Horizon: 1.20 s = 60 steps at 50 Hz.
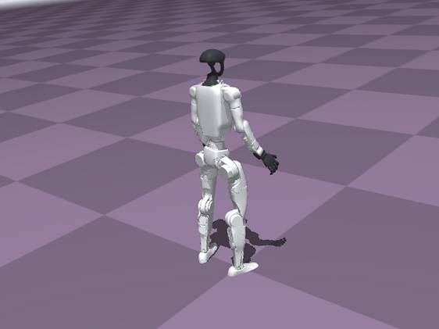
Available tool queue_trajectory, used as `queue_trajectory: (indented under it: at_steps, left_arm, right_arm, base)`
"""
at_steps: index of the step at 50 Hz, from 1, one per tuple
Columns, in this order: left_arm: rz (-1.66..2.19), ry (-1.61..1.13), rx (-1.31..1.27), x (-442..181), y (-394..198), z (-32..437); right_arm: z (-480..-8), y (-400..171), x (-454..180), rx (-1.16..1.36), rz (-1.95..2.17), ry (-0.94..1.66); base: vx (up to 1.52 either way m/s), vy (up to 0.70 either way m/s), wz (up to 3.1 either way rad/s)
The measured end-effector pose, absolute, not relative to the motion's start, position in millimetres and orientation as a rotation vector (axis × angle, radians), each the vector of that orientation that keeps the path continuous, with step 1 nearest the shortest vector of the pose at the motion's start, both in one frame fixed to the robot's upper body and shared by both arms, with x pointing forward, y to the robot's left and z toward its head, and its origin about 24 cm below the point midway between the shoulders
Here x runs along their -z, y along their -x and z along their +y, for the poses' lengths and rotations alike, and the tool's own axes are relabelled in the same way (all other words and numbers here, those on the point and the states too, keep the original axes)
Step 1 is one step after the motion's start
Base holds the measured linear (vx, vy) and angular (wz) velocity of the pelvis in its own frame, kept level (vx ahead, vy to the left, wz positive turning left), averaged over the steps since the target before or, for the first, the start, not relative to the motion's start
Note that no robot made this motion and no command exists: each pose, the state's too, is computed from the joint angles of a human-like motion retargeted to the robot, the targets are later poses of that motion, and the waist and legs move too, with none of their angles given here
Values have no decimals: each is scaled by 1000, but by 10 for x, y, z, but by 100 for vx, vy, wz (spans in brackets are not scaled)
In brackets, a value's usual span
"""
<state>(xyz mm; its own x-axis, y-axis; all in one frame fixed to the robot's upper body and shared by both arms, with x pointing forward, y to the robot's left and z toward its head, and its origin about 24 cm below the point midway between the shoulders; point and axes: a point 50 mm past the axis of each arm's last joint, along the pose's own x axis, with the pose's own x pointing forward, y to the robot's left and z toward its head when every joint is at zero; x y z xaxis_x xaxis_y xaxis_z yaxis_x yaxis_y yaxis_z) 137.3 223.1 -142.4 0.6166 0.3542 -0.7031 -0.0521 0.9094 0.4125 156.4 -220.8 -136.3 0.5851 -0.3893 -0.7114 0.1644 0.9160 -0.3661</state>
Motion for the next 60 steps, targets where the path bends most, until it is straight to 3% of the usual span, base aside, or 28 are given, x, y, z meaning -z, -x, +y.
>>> queue_trajectory:
  at_steps: [8, 20, 60]
  left_arm:
    - [892, -361, -157, 1424, -1397, 2231]
    - [761, -305, -282, 1308, -1598, 2157]
    - [813, -319, -142, 1354, -1634, 2047]
  right_arm:
    - [-2127, -1589, 1375, 270, 898, 273]
    - [-2015, -1475, 1445, 251, 928, 277]
    - [-2061, -1400, 1475, 215, 969, 278]
  base:
    - [-1, -1, 14]
    - [0, 0, 5]
    - [0, 0, 0]
